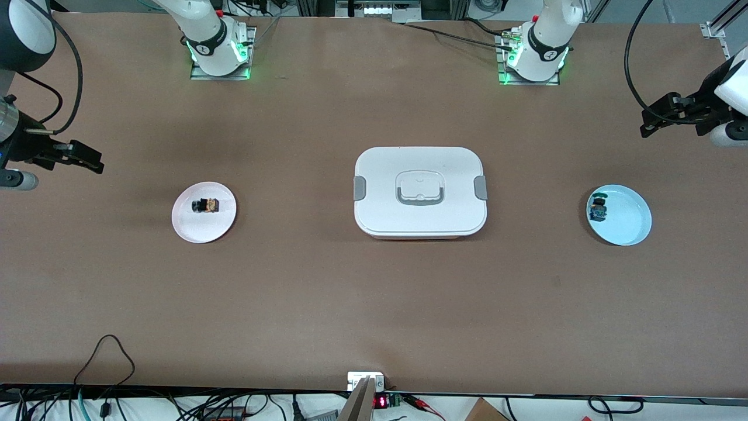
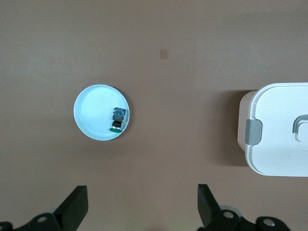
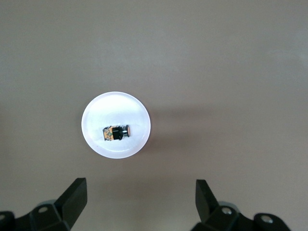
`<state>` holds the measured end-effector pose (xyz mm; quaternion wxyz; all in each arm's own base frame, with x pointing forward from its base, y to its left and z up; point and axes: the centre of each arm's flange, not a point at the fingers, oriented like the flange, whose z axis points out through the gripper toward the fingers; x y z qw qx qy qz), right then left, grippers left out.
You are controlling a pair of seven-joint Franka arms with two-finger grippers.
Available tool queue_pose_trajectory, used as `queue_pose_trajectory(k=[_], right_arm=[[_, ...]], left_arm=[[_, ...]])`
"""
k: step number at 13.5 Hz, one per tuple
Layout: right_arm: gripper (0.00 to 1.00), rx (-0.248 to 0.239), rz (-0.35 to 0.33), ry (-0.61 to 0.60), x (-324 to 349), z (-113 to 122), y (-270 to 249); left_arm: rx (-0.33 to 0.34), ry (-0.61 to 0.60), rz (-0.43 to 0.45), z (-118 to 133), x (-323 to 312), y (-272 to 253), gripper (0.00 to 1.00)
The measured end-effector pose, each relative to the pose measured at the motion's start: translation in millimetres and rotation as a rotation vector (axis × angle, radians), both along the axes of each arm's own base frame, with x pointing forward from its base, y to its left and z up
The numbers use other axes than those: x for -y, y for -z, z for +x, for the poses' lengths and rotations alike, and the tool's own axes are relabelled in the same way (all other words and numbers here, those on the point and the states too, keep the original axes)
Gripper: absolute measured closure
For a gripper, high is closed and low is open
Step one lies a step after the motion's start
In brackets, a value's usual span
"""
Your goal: Transfer orange switch to right arm and place
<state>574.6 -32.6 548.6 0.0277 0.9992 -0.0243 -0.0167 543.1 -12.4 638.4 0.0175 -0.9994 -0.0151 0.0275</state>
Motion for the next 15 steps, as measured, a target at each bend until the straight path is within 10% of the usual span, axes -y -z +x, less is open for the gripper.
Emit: queue_pose_trajectory(k=[15], right_arm=[[0.00, 0.016, 0.003, -0.011, -7, -7, -33]], left_arm=[[0.000, -0.002, 0.000, 0, -1, 0, 0.00]])
